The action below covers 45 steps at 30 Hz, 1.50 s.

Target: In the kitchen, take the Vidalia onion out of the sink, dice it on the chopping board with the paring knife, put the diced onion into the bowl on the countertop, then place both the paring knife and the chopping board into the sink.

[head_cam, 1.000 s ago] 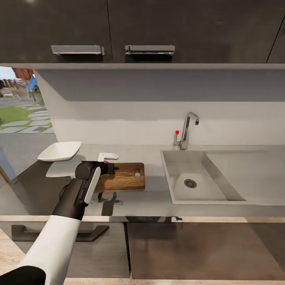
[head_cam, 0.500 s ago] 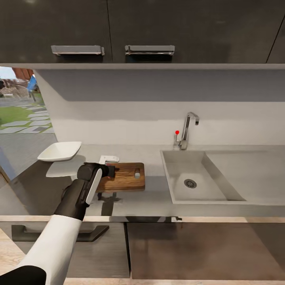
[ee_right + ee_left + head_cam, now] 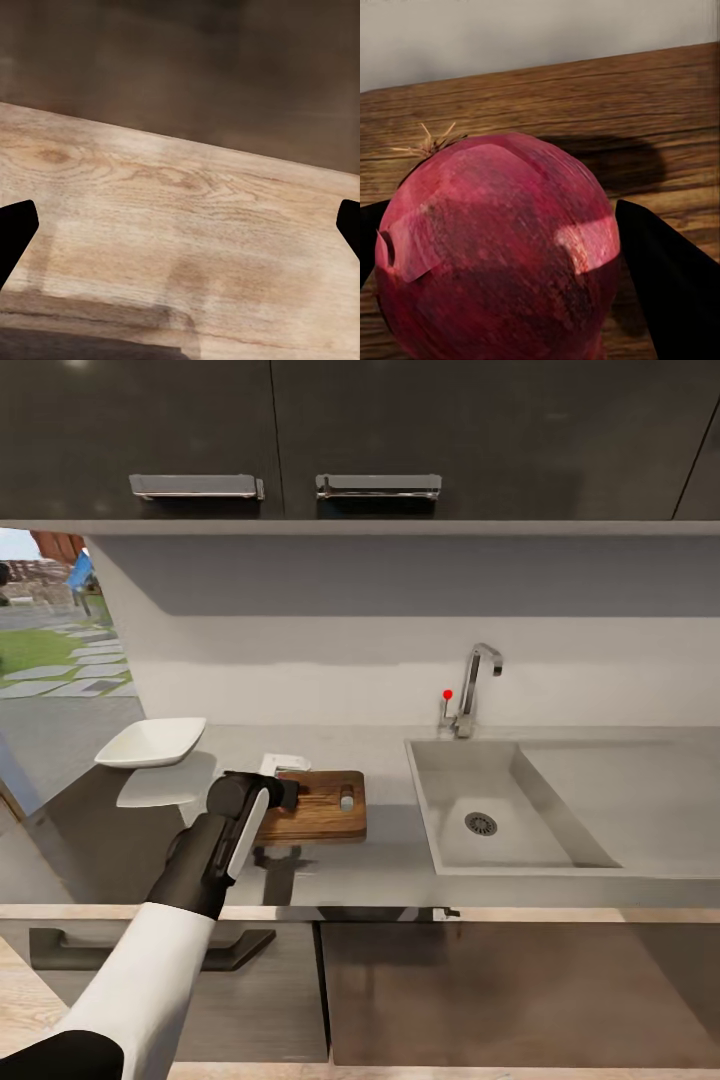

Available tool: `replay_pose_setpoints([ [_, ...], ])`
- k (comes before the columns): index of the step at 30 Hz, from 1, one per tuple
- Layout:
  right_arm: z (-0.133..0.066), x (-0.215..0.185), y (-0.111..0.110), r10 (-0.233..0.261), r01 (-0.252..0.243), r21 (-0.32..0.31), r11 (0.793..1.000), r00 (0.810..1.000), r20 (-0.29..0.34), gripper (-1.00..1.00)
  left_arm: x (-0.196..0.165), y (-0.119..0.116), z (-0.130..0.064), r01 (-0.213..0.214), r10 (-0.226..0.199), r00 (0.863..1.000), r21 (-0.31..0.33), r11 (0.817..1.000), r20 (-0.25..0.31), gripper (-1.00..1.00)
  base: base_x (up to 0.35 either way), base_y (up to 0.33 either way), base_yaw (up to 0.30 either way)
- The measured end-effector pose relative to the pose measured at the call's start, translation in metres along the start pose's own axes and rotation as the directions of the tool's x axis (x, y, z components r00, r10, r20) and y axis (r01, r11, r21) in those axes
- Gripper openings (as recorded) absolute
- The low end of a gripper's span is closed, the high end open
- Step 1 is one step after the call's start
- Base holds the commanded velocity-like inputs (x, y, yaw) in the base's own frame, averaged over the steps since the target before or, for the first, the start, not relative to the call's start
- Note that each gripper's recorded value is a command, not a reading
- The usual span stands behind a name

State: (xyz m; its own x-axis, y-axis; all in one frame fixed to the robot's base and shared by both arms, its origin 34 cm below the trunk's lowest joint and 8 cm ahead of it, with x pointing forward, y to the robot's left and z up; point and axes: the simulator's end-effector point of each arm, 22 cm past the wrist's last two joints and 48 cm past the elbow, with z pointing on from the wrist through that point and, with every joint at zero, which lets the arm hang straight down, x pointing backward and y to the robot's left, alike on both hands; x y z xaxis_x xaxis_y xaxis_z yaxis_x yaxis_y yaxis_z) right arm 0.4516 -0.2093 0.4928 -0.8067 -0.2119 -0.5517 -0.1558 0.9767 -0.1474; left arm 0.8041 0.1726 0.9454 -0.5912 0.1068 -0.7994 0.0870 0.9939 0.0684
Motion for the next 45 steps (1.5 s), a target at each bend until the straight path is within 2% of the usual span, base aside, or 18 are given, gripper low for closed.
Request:
replay_pose_setpoints([
  [8,0.0,0.0,0.001,0.001,-0.001,-0.001,1.0,1.0,0.0,1.0,-0.001,-0.007,-0.001,0.018,-0.018,1.0,0.032,0.999,0.003,-1.0,0.0,0.0,0.0],
  [21,0.0,0.0,0.0,0.001,-0.001,0.0,1.0,1.0,-0.001,1.0,-0.002,-0.005,-0.001,0.017,-0.017,1.0,0.028,0.999,0.007,-1.0,0.0,0.0,0.0],
  [22,0.0,0.0,0.001,0.001,-0.001,-0.001,1.0,1.0,0.0,1.0,-0.002,-0.005,-0.001,0.017,-0.017,1.0,0.028,0.999,0.007,1.0,0.0,0.0,0.0],
  [39,0.0,0.0,0.001,0.001,-0.001,-0.001,1.0,1.0,0.0,1.0,-0.003,-0.003,-0.001,0.018,-0.018,1.0,0.024,1.0,0.008,1.0,0.0,0.0,0.0],
  [43,0.0,0.0,0.0,0.001,-0.001,0.0,1.0,1.0,0.0,1.0,-0.021,0.0,-0.013,0.024,-0.026,0.998,0.022,0.999,0.06,1.0,0.0,0.0,0.0],
  [44,0.0,0.0,0.0,0.001,-0.001,-0.001,1.0,1.0,0.0,1.0,-0.031,0.003,-0.02,0.027,-0.029,0.996,0.02,0.999,0.088,1.0,0.0,0.0,0.0],
  [45,0.0,0.0,0.0,0.001,-0.001,0.0,1.0,1.0,0.0,1.0,-0.048,0.008,-0.034,0.031,-0.033,0.99,0.015,0.999,0.141,1.0,0.0,0.0,0.0],
])
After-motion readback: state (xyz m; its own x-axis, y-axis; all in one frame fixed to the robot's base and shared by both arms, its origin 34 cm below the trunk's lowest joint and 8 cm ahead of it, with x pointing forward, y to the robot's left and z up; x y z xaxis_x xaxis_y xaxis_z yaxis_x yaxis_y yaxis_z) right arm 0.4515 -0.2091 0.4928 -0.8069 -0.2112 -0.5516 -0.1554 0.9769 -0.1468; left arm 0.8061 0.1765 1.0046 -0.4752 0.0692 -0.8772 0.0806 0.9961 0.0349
